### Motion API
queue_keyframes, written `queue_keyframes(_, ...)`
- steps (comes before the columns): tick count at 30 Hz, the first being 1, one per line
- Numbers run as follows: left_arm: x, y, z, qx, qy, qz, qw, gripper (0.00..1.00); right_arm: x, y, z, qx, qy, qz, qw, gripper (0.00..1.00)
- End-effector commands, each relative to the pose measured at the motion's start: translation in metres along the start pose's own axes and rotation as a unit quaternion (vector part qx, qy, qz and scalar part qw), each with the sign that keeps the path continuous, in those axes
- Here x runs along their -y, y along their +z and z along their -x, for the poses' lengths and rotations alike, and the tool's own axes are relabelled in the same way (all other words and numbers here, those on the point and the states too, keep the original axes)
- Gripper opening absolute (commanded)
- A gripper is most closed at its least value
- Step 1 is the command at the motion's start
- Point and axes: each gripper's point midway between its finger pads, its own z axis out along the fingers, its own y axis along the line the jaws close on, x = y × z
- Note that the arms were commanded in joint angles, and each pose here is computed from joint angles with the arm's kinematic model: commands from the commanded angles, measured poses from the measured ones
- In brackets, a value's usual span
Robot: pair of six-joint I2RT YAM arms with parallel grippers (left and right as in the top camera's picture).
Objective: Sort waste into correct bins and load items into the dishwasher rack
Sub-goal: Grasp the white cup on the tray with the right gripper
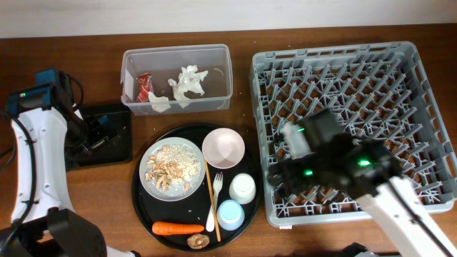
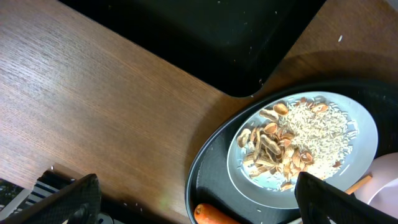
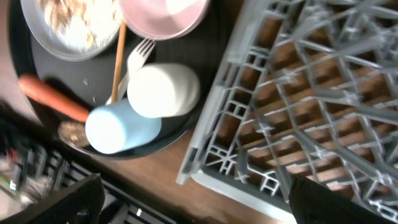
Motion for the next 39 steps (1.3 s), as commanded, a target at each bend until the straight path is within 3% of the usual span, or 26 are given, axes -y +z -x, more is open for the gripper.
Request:
queue_keyframes(1, 0.001, -0.004, -0.001, 0.004, -0.008, -0.009, 1.000, 0.99, -0.031, 0.019, -0.001, -0.025, -0.067, -0.011, 0.997, 0.98)
queue_keyframes(3, 0.001, -0.004, -0.001, 0.004, -0.008, -0.009, 1.000, 0.99, -0.042, 0.037, -0.003, -0.045, -0.096, -0.032, 0.994, 0.98)
queue_keyframes(11, 0.001, -0.004, -0.001, 0.004, -0.008, -0.009, 1.000, 0.99, -0.055, 0.116, 0.003, -0.117, -0.051, -0.030, 0.991, 0.98)
queue_keyframes(16, 0.001, -0.004, 0.000, 0.006, -0.008, -0.009, 1.000, 0.99, -0.050, 0.140, -0.004, -0.151, -0.042, -0.042, 0.987, 0.98)
queue_keyframes(25, 0.002, -0.004, 0.000, 0.006, -0.008, -0.009, 1.000, 0.99, -0.053, 0.149, 0.003, -0.140, -0.040, -0.037, 0.989, 1.00)
queue_keyframes(29, 0.001, -0.004, 0.000, 0.005, -0.008, -0.009, 1.000, 0.99, -0.051, 0.153, 0.001, -0.147, -0.039, -0.040, 0.988, 0.83)
queue_keyframes(39, 0.001, -0.004, 0.000, 0.005, -0.008, -0.009, 1.000, 0.99, -0.047, 0.151, 0.003, -0.144, -0.040, -0.053, 0.987, 0.57)
